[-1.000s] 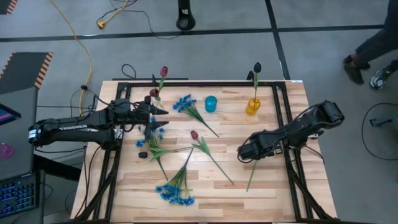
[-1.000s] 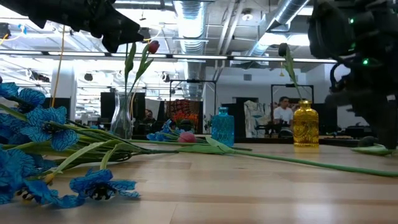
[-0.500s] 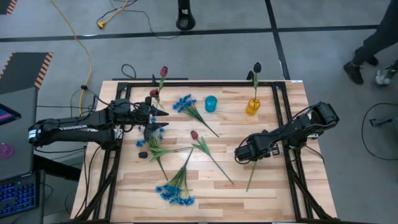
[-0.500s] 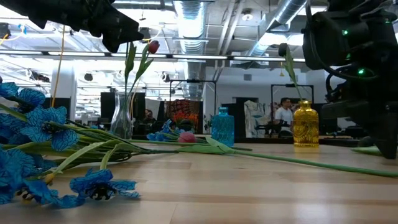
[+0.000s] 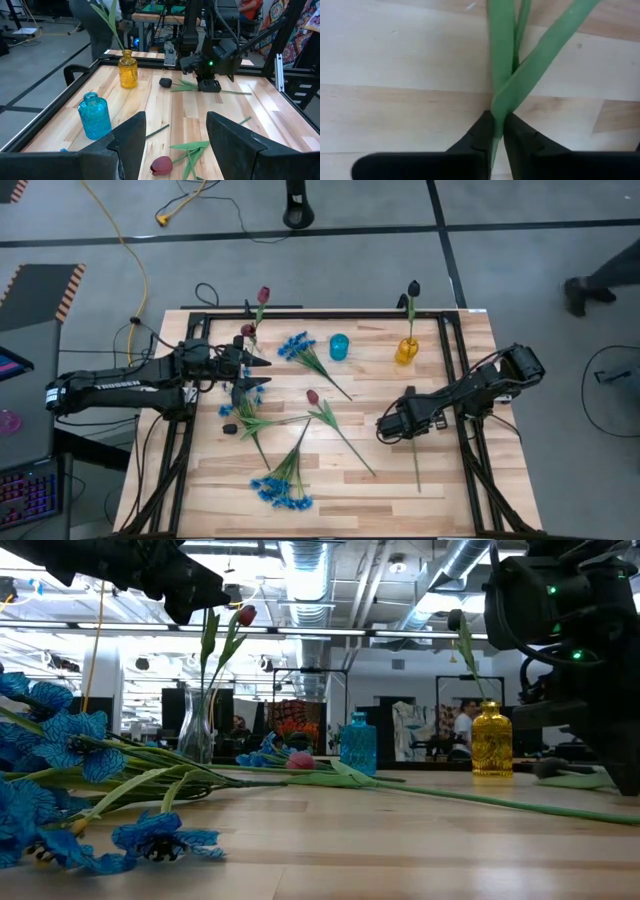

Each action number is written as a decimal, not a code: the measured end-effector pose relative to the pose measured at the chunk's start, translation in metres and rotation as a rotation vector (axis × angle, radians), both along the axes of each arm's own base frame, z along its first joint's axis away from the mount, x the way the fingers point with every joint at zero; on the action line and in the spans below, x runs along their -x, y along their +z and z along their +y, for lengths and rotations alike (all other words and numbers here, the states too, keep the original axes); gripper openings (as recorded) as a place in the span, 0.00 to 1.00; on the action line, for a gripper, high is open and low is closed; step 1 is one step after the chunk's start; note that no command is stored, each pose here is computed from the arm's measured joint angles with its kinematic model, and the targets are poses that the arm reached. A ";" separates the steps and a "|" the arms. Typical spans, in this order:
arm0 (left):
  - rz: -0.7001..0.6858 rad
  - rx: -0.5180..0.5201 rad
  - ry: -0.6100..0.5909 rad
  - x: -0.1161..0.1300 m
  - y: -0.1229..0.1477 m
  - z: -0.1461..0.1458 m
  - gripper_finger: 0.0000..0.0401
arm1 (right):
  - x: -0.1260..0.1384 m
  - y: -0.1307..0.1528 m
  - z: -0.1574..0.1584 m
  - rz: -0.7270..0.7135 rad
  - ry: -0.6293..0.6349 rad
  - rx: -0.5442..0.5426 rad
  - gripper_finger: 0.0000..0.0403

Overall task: Sort flowers into vase by color
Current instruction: Put the right black flower into the yellow vase

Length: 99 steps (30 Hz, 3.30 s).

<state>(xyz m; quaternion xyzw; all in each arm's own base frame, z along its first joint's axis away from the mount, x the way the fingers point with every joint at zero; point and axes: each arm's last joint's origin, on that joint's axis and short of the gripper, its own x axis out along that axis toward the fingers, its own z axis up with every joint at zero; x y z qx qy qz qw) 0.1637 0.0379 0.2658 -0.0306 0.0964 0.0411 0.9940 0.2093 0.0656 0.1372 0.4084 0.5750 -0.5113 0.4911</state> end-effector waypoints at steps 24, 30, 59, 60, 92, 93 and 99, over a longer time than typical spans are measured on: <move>-0.001 0.003 0.001 0.000 0.000 0.000 0.49 | 0.003 0.112 -0.022 -0.599 0.312 0.674 0.14; -0.005 0.002 0.002 0.000 0.000 0.000 0.49 | 0.026 0.150 -0.036 -0.626 0.363 1.106 0.14; -0.058 0.009 0.035 -0.001 0.005 0.001 0.49 | -0.008 0.136 -0.084 -0.434 0.228 1.300 0.14; -0.065 0.007 0.033 -0.001 0.006 0.001 0.49 | -0.017 0.136 -0.087 -0.456 0.279 1.272 0.14; -0.072 0.005 0.038 -0.001 0.007 0.001 0.49 | 0.110 0.184 -0.089 -0.900 0.706 1.605 0.14; -0.072 0.004 0.038 -0.001 0.007 0.001 0.49 | 0.113 0.183 -0.088 -0.897 0.718 1.599 0.14; -0.071 -0.003 0.038 -0.001 0.007 0.001 0.49 | 0.123 0.175 -0.087 -0.845 0.783 1.552 0.14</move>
